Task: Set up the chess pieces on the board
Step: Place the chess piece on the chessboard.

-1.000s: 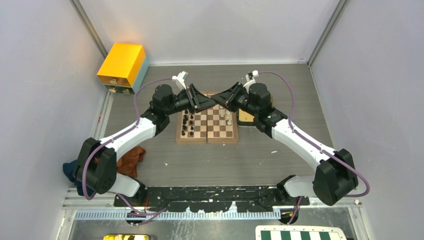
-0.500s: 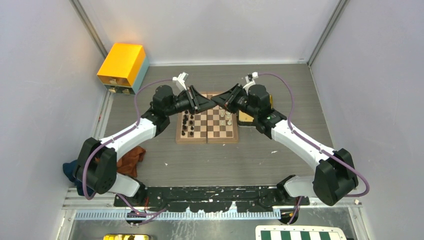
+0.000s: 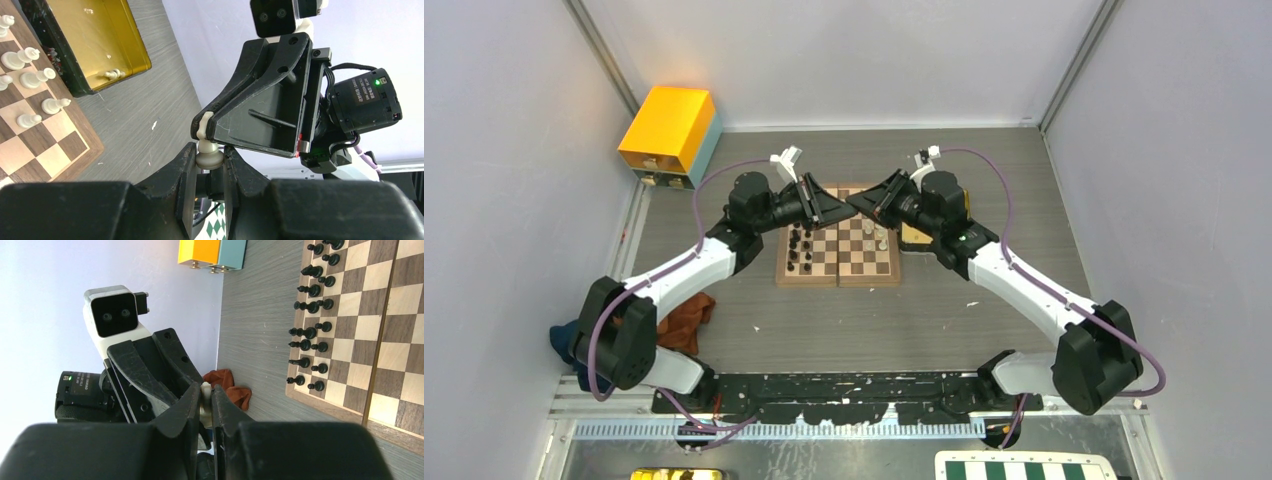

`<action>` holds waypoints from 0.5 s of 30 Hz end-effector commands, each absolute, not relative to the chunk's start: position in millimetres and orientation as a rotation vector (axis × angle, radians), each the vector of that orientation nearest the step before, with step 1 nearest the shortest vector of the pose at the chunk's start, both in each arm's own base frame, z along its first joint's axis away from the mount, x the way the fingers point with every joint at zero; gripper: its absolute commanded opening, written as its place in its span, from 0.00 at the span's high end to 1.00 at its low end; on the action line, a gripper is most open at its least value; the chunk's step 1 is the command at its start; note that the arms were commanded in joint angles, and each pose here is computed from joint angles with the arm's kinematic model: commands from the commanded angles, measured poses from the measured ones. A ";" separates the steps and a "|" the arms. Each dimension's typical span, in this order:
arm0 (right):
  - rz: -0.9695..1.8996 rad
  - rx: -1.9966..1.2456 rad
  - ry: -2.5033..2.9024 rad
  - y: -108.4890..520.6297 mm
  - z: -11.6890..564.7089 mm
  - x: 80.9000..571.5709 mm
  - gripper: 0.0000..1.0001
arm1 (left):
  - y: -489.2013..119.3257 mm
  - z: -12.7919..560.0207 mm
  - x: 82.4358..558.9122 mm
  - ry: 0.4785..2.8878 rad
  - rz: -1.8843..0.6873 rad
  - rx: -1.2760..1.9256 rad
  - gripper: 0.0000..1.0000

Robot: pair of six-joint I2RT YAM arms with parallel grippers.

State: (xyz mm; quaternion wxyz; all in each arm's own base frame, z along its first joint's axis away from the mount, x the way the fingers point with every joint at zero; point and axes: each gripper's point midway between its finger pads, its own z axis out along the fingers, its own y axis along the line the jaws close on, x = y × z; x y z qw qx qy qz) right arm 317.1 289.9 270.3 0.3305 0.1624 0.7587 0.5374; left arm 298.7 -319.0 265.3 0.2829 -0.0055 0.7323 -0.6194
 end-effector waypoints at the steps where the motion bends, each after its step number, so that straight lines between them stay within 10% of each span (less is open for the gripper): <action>1: 1.462 0.329 1.919 293.3 299.4 302.4 0.80 | -317.0 294.6 289.4 1.847 -1.668 0.113 0.96; 15: 1.459 0.313 1.921 292.7 300.5 300.2 0.62 | -314.1 292.5 285.1 1.876 -1.643 0.163 1.00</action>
